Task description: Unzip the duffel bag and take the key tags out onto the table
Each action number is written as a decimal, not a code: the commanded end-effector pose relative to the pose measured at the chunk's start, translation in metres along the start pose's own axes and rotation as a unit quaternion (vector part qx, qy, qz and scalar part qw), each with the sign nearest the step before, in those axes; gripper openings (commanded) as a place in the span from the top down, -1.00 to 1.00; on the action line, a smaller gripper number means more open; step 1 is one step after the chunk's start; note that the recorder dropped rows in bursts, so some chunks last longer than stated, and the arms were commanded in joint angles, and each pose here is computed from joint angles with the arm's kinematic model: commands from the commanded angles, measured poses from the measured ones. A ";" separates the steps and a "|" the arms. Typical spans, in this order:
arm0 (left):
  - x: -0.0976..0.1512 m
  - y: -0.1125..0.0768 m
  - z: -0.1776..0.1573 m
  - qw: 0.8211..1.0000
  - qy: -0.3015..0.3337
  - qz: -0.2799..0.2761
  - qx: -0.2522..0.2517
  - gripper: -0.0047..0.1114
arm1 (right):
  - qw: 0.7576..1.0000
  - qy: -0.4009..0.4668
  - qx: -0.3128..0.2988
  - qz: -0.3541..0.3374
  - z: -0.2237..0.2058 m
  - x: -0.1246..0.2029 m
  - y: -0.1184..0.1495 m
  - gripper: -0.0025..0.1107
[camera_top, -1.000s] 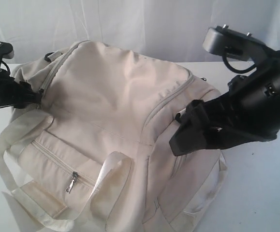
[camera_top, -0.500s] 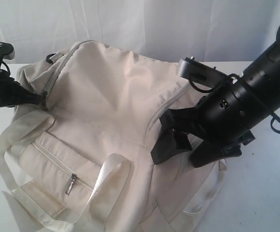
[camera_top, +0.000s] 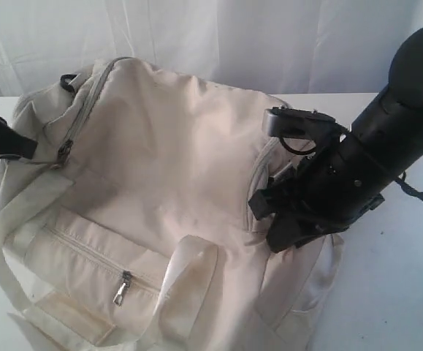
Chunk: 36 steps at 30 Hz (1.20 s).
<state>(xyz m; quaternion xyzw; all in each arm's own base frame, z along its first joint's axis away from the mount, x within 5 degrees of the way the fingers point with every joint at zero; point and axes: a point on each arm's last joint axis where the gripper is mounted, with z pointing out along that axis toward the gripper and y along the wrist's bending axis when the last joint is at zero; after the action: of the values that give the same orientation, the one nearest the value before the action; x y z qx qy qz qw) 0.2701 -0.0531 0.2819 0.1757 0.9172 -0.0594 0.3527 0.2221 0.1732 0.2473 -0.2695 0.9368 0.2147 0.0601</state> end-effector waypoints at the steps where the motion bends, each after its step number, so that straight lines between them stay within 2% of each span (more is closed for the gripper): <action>1: 0.016 -0.013 -0.038 0.997 0.061 -0.012 0.035 0.92 | 0.997 -0.027 0.061 -0.049 -0.012 -0.002 -0.010 0.96; 5: 0.028 -0.016 -0.066 0.995 0.094 -0.021 0.020 0.92 | 0.987 -0.068 0.122 -0.081 -0.031 -0.003 -0.021 0.96; 8: 0.038 -0.015 -0.085 0.993 0.113 -0.029 -0.001 0.92 | 0.978 -0.110 0.147 -0.097 -0.045 -0.004 -0.021 0.96; 11: 0.041 -0.019 -0.101 0.994 0.100 -0.032 -0.001 0.92 | 0.974 -0.148 0.143 -0.098 -0.056 -0.005 -0.016 0.96; 14: 0.048 -0.022 -0.111 0.993 0.115 -0.035 0.001 0.92 | 0.969 -0.172 0.146 -0.102 -0.062 -0.005 -0.013 0.96; 21: 0.054 -0.024 -0.117 0.991 0.128 -0.037 0.007 0.92 | 0.960 -0.211 0.150 -0.110 -0.075 -0.004 -0.009 0.92; 23: 0.058 -0.025 -0.115 0.989 0.142 -0.037 0.010 0.92 | 0.957 -0.219 0.151 -0.114 -0.080 -0.002 -0.007 0.80; 25: 0.066 -0.025 -0.111 0.988 0.149 -0.039 0.011 0.92 | 0.954 -0.231 0.152 -0.120 -0.087 0.002 -0.004 0.55; 28: 0.077 -0.026 -0.103 0.987 0.157 -0.041 0.011 0.92 | 0.947 -0.253 0.154 -0.126 -0.098 0.006 0.001 -0.05; 31: 0.087 -0.027 -0.095 0.985 0.167 -0.044 0.012 0.92 | 0.940 -0.278 0.151 -0.130 -0.109 0.012 0.006 -0.53; 33: 0.092 -0.027 -0.090 0.984 0.172 -0.045 0.012 0.92 | 0.937 -0.292 0.130 -0.143 -0.114 0.015 0.016 -0.60; 36: 0.095 -0.027 -0.085 0.985 0.166 -0.049 0.013 0.92 | 0.924 -0.305 0.070 -0.221 -0.113 0.017 0.038 -0.54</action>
<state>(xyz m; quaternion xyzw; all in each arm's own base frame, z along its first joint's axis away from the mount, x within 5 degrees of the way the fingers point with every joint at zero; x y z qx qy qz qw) 0.1463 -0.0328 0.2878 0.1461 0.9671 -0.0582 0.1998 0.1990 0.1316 0.3501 -0.3301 0.8450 0.1592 0.3895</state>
